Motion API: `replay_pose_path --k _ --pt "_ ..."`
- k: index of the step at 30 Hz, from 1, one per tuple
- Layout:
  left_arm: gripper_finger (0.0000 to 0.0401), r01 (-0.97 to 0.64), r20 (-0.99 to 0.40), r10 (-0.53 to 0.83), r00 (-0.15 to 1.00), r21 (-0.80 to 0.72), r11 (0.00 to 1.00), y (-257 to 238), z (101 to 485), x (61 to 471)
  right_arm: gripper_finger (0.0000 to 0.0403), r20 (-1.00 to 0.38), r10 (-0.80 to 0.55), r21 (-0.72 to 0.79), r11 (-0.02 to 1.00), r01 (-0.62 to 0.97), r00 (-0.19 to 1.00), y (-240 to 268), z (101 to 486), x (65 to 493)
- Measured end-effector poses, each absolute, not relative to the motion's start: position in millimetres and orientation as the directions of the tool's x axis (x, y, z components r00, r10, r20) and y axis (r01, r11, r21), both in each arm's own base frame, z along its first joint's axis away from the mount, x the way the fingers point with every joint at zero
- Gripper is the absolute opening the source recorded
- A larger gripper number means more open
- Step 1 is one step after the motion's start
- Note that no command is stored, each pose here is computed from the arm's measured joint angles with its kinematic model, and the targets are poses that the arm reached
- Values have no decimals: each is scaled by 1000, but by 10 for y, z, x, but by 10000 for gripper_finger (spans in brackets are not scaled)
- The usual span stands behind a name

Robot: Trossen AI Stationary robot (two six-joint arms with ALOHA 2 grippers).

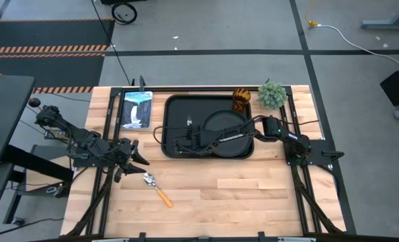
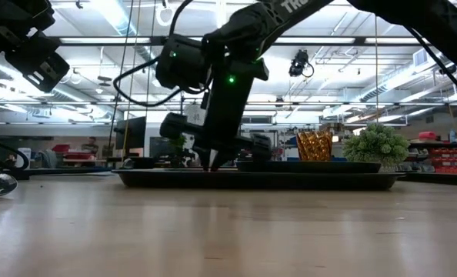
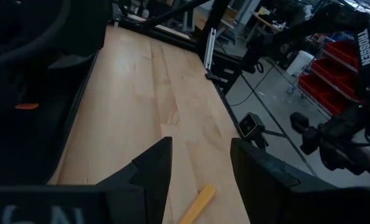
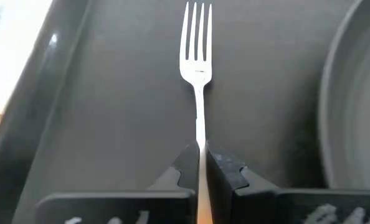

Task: Pick and place plate/cup/fork/spoon on tray
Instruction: Put the orange fork on the black serving tray to the left of the black plate, then put the yellow spoon on the black serving tray to the right of the orange fork

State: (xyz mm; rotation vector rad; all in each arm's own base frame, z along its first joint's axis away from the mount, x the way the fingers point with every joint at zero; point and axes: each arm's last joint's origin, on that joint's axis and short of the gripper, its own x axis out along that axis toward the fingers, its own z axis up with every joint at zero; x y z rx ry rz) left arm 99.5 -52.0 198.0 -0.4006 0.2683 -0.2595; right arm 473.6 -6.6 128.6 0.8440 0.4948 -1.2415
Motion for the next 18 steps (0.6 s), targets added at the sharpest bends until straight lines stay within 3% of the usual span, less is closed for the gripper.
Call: replay_pose_path --k 18 --pt "172 193 -210 -299 931 -413 890 -520 1975 994 115 -714 -639 276 120 954 287 -68 1261 4738"
